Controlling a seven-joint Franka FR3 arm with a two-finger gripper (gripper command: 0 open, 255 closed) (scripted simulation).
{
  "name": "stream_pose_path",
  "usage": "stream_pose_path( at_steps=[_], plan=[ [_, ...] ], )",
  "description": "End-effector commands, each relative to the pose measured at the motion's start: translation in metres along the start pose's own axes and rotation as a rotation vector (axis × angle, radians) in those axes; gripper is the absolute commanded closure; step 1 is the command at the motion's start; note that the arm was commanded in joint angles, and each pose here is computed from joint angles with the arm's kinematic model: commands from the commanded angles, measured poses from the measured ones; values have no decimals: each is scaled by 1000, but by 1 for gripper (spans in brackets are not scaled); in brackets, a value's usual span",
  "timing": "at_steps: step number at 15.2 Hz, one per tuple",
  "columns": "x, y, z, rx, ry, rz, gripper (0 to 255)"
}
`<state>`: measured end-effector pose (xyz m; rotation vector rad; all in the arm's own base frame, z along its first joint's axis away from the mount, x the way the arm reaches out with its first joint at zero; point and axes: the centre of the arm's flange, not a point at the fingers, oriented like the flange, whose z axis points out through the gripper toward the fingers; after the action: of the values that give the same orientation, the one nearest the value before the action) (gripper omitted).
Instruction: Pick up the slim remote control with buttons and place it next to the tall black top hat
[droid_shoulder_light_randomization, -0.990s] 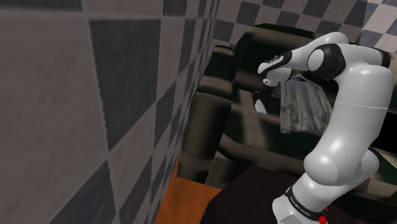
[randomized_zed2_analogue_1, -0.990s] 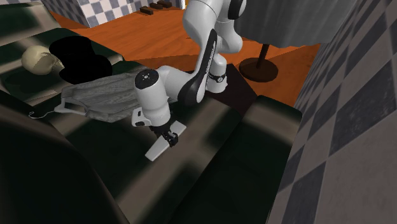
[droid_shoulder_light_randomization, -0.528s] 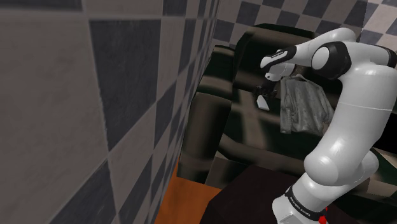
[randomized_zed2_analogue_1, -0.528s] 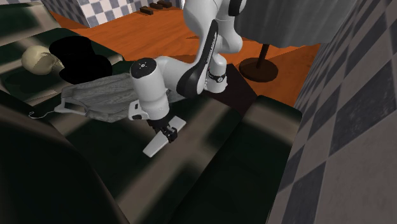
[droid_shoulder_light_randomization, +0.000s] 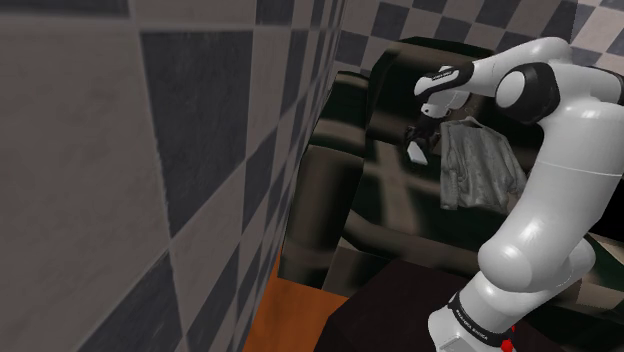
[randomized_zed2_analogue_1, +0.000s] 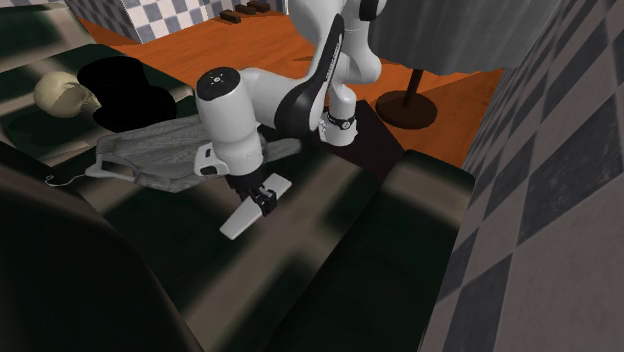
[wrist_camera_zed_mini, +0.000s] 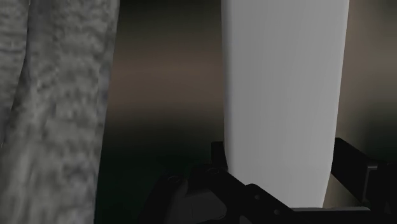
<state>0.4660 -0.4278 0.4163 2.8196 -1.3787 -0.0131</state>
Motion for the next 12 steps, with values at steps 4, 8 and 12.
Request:
stream_pose_path(
  at_steps=[4, 8, 12],
  plan=[
    [0, 0, -27, 0, 0, 0, 255],
    [0, 0, -48, 0, 0, 0, 255],
    [-1, 0, -70, 0, 0, 0, 255]
  ],
)
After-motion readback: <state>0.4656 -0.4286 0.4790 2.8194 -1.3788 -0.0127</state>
